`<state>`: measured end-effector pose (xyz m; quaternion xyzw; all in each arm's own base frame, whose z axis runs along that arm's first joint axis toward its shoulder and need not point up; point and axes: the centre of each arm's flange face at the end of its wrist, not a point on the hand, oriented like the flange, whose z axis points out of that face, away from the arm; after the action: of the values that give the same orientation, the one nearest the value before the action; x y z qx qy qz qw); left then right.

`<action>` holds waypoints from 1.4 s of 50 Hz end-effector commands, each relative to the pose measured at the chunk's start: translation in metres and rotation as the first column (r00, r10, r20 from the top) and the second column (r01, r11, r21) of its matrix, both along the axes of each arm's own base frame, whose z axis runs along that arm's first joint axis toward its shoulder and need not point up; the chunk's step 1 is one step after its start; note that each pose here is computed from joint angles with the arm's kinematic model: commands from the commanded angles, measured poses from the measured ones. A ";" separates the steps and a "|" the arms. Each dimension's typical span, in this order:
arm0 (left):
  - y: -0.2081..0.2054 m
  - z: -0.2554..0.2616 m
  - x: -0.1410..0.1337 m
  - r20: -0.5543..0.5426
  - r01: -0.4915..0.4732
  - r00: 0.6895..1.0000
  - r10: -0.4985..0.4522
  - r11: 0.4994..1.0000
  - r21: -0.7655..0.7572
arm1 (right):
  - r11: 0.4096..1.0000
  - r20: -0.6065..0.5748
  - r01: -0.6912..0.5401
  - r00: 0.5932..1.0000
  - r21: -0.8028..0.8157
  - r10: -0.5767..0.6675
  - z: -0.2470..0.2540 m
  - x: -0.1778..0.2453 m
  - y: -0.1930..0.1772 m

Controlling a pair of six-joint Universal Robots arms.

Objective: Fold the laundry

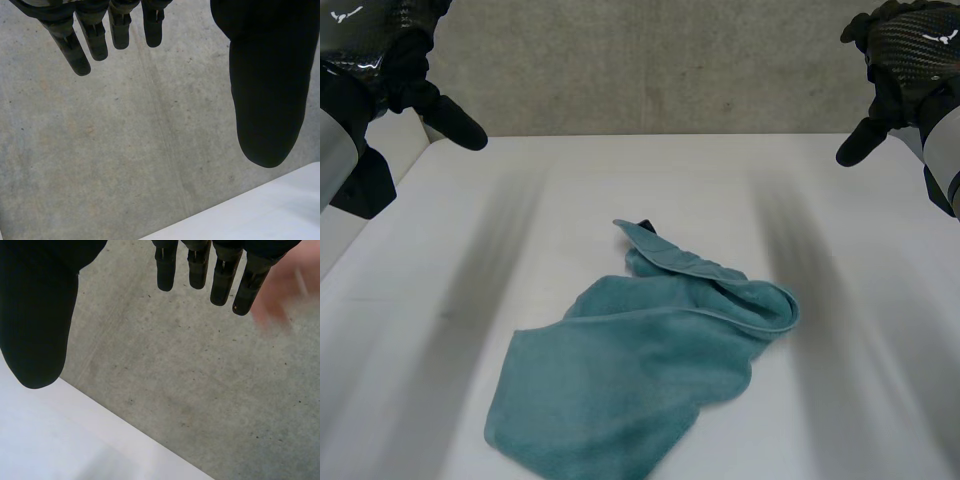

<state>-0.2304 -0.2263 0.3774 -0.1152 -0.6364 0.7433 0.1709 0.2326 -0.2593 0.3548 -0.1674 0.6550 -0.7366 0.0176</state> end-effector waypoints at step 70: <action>0.019 -0.223 -0.080 0.219 0.140 0.930 -0.294 0.837 0.528 | 0.983 -0.334 -0.103 0.931 0.150 0.148 -0.142 0.047 -0.070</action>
<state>-0.3037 -0.2154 0.1613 -0.2340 -0.8080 0.5104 0.1786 0.3020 -0.3204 0.2164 -0.3582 0.6600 -0.6603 0.0000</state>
